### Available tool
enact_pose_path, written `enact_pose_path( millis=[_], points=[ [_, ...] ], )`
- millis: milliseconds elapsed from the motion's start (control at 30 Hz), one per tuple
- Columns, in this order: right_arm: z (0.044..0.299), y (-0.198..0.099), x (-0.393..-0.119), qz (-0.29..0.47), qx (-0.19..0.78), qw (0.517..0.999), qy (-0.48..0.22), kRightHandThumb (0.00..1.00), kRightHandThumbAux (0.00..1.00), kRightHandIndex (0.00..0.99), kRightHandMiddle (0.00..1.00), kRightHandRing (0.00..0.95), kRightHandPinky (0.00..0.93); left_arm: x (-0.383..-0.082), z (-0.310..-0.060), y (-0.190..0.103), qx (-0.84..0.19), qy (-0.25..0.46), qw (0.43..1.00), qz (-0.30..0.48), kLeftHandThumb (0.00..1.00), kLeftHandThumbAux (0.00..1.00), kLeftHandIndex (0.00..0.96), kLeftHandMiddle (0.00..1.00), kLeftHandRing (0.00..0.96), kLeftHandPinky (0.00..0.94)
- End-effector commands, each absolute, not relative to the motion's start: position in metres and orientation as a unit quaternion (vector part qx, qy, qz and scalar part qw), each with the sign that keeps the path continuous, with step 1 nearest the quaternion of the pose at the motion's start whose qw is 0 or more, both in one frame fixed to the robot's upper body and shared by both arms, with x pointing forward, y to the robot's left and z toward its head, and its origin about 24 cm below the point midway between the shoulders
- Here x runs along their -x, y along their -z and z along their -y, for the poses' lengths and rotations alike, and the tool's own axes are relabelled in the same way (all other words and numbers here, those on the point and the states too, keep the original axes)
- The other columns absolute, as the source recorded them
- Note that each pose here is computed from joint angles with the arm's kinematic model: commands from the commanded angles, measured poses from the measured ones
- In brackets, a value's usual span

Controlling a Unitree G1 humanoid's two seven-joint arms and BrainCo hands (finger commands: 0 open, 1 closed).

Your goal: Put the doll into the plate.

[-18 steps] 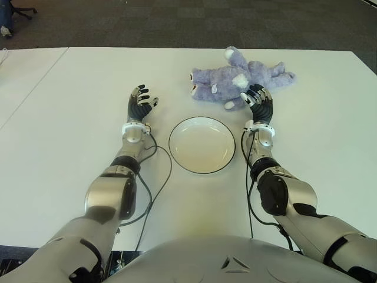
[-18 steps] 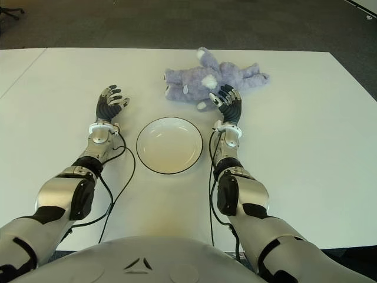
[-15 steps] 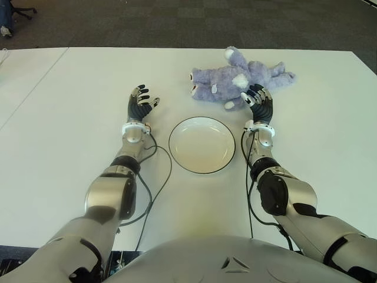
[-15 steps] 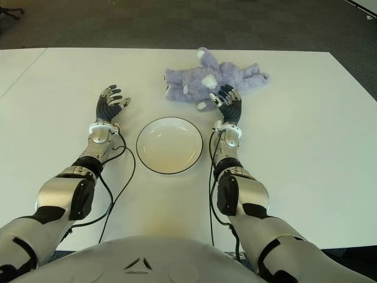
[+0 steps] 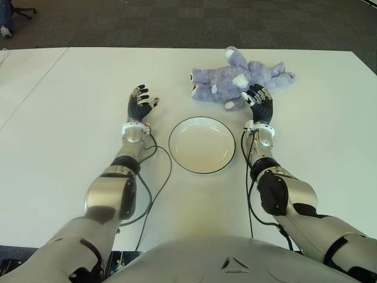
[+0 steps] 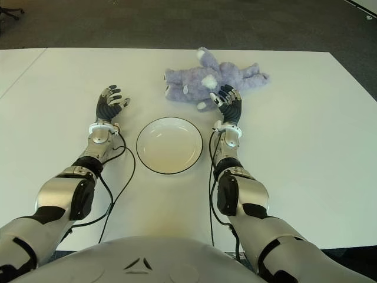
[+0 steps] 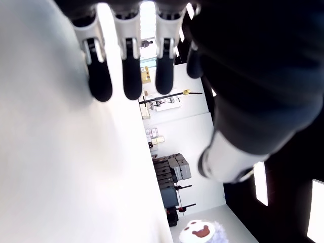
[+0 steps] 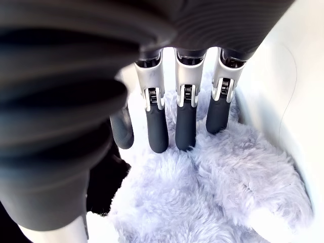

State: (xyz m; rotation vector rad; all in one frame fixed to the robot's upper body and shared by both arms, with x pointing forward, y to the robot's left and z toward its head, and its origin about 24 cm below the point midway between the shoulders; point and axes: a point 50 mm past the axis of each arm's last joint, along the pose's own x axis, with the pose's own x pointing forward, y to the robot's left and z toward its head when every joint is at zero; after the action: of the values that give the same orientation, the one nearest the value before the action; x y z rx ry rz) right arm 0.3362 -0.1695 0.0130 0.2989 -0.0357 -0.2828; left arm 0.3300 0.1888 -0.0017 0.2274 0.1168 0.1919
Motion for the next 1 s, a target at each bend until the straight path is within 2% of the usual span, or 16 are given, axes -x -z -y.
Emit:
enact_pose_path(
  millis=[33,267,567,800,867,1000],
  points=[
    [0.158,0.070,-0.282,-0.213,-0.171,0.950,0.153,0.000,0.861,0.270,0.280,0.249,0.232,-0.272,-0.188,0.073,-0.109,-0.084,0.965,-0.223,0.241,0.816,0.164,0.219,0.246,0.281],
    [0.159,0.069,-0.283,-0.219,-0.164,0.950,0.150,0.000,0.856,0.259,0.276,0.246,0.221,-0.280,-0.187,0.067,-0.111,-0.074,0.967,-0.218,0.279,0.783,0.141,0.199,0.236,0.285],
    [0.160,0.062,-0.291,-0.218,-0.135,0.956,0.144,0.012,0.851,0.232,0.242,0.237,0.248,-0.302,-0.180,0.048,-0.136,-0.047,0.970,-0.194,0.203,0.688,0.068,0.114,0.154,0.183],
    [0.157,0.056,-0.297,-0.208,-0.117,0.961,0.138,0.022,0.822,0.220,0.226,0.229,0.237,-0.317,-0.174,0.032,-0.170,-0.019,0.973,-0.157,0.183,0.651,0.055,0.097,0.131,0.164],
    [0.157,0.056,-0.298,-0.207,-0.112,0.962,0.135,0.022,0.803,0.214,0.223,0.224,0.243,-0.320,-0.173,0.029,-0.173,-0.012,0.974,-0.149,0.185,0.650,0.056,0.106,0.151,0.224],
    [0.155,0.055,-0.299,-0.204,-0.107,0.964,0.132,0.023,0.796,0.214,0.224,0.225,0.247,-0.324,-0.171,0.024,-0.177,-0.004,0.975,-0.138,0.190,0.651,0.058,0.119,0.172,0.261]
  ],
)
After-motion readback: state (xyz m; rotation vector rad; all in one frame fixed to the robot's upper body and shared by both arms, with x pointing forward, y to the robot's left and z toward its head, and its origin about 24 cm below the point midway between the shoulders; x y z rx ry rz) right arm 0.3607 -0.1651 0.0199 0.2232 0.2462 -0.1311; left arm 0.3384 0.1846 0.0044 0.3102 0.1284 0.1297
